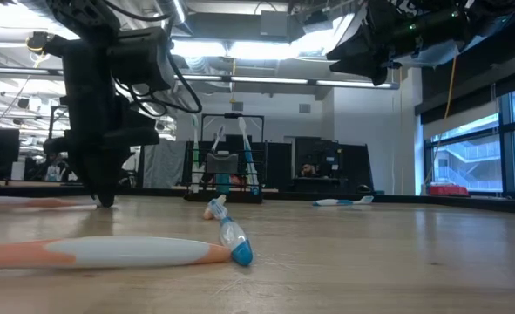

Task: Pick & Place toothbrushing station
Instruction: Put the top left orange toothbrush into the black wire organizer

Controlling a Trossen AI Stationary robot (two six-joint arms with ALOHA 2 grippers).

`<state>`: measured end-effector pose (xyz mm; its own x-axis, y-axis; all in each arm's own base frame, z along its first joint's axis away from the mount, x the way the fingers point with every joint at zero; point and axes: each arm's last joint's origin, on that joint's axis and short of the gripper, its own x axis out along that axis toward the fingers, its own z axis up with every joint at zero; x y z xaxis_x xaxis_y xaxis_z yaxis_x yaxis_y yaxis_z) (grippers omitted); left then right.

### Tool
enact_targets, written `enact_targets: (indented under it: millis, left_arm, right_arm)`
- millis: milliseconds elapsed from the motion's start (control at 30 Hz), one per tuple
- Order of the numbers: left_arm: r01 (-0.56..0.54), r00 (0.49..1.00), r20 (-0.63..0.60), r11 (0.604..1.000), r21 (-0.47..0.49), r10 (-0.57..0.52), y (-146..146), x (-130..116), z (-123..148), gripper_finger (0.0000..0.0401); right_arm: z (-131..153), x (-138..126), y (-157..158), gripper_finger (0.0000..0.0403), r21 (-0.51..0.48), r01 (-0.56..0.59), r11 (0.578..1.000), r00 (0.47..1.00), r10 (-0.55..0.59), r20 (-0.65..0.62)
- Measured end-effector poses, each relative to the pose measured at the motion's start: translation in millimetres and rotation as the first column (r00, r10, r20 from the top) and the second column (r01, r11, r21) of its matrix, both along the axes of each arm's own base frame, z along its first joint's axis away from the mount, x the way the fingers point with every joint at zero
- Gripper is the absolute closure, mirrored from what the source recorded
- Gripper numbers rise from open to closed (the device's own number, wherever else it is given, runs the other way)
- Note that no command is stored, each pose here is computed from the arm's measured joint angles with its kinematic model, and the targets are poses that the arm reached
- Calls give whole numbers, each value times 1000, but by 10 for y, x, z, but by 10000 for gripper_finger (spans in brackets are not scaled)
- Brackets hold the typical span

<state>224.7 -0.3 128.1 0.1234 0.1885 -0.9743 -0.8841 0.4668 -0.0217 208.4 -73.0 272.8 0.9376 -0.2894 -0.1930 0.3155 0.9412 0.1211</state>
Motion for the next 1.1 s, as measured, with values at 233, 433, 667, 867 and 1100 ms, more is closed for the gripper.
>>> enact_targets:
  millis: [233,433,667,867,1100]
  left_arm:
    - [22,998,50,1000,7,-23,3,-27,96,368]
    - [32,987,153,997,67,-42,20,-49,296,368]
    - [15,949,302,967,255,-94,71,-49,556,368]
    - [-31,888,425,900,435,-175,125,-3,797,368]
    - [-85,827,504,830,551,-250,285,72,1005,368]
  right_arm:
    - [0,0,0,211,0,0,1000,1000,0,0]
    - [0,0,0,211,0,0,1000,1000,0,0]
    - [0,0,0,211,1,0,1000,1000,0,0]
    - [0,0,0,211,4,1,1000,1000,-1,1]
    - [-1,0,0,211,4,1,1000,1000,-1,1]
